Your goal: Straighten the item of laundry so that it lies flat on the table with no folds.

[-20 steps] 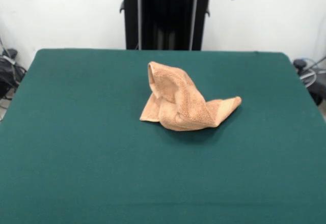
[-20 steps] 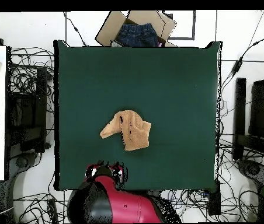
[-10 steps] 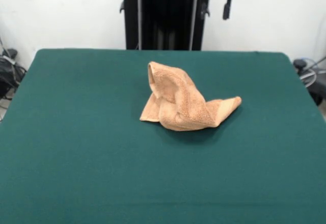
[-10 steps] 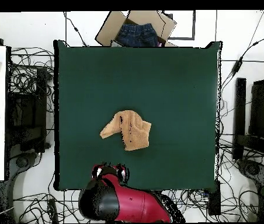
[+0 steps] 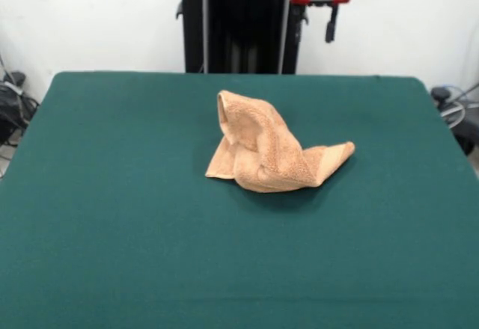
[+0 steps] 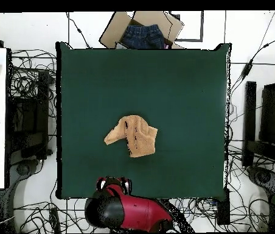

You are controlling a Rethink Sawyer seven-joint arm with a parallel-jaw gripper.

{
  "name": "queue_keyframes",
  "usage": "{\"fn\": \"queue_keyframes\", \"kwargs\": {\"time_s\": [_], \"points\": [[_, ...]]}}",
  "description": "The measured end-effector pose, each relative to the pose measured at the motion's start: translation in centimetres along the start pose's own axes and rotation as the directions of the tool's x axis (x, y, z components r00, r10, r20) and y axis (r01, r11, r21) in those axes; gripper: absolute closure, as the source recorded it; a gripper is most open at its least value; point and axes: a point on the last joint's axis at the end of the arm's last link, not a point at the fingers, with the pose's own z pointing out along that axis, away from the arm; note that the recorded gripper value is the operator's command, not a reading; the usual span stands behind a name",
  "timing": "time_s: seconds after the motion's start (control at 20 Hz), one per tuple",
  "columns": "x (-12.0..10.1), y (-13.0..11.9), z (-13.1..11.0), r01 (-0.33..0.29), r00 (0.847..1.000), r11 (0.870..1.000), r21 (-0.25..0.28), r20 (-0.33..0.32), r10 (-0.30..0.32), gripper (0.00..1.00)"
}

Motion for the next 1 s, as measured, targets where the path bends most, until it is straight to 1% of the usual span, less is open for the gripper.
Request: {"fn": "queue_keyframes", "kwargs": {"time_s": [0.35, 0.6, 0.85, 1.0], "points": [[1.0, 0.8, 1.8, 0.02, 1.0, 1.0, -0.007, -0.003, -0.02, 0.0], [2.1, 1.8, 3.0, 0.038, 0.999, 0.999, -0.016, -0.029, -0.038, 0.0], [3.4, 3.7, 3.8, 0.084, 0.995, 0.996, -0.025, -0.059, -0.085, 0.0], [3.9, 4.8, 4.3, 0.102, 0.992, 0.994, -0.028, -0.071, -0.104, 0.0]]}}
